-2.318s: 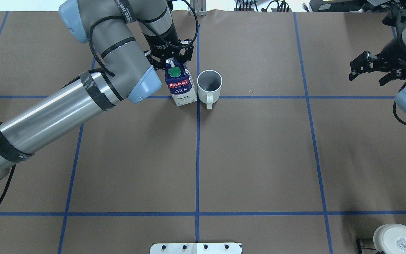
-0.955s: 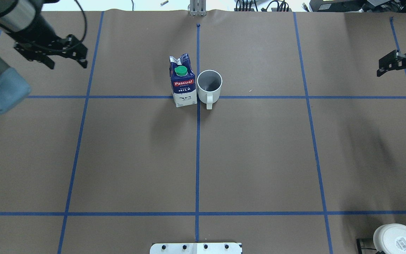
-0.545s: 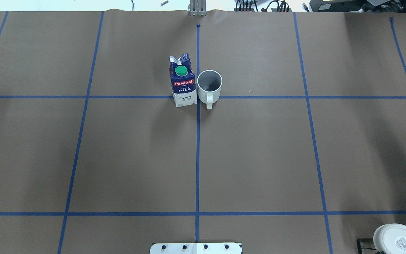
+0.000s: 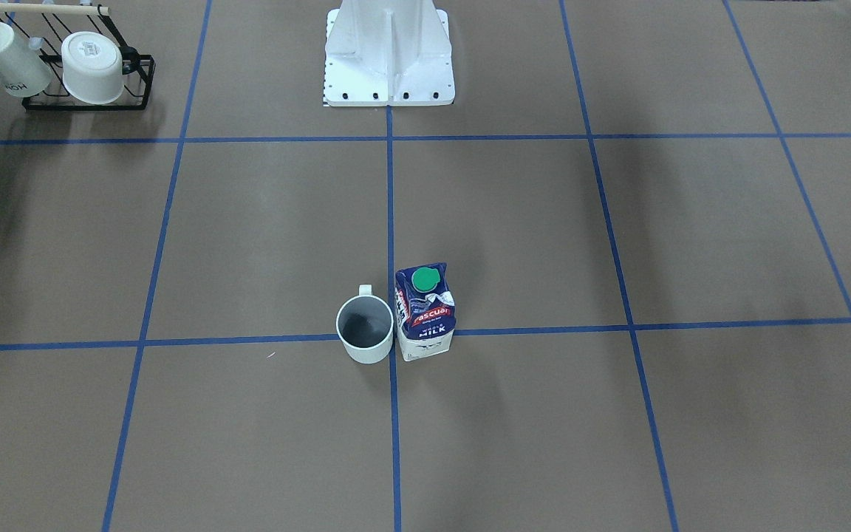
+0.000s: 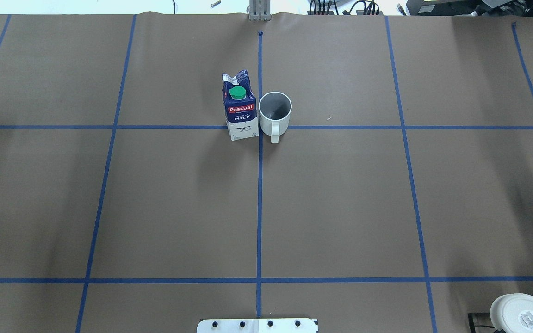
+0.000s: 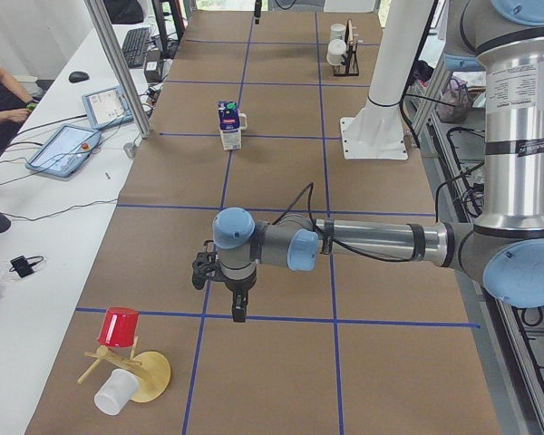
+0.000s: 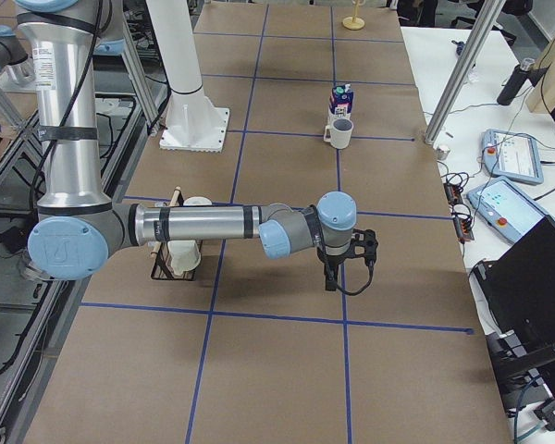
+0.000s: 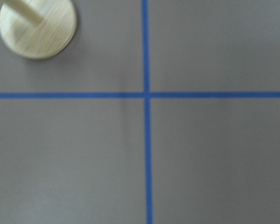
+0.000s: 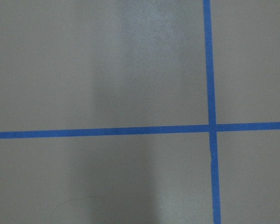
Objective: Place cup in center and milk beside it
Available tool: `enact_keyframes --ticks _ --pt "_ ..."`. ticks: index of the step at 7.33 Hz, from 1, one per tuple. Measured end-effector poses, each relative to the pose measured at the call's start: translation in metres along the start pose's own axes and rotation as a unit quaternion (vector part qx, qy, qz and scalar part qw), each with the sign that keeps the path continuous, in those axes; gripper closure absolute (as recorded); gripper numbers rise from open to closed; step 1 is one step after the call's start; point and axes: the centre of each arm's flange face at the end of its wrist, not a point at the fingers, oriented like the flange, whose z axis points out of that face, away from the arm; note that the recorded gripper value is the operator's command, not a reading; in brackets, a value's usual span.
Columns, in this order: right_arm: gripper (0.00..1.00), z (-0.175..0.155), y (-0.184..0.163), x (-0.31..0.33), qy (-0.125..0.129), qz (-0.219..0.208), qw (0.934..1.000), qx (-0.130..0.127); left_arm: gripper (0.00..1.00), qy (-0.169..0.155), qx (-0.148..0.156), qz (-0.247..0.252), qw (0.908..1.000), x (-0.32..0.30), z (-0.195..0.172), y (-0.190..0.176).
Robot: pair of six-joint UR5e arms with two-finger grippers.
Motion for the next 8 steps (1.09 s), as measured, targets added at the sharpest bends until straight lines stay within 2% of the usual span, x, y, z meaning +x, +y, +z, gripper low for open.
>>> enact_keyframes --ticks 5,8 --pt "0.0 -0.011 -0.001 0.026 0.017 0.059 0.9978 -0.025 0.01 -0.001 0.029 0.005 0.9996 -0.001 -0.018 -0.01" --pt "0.0 -0.009 0.004 0.035 0.023 0.074 0.9963 -0.037 0.01 0.002 0.024 0.0 0.9997 0.017 -0.04 -0.008"
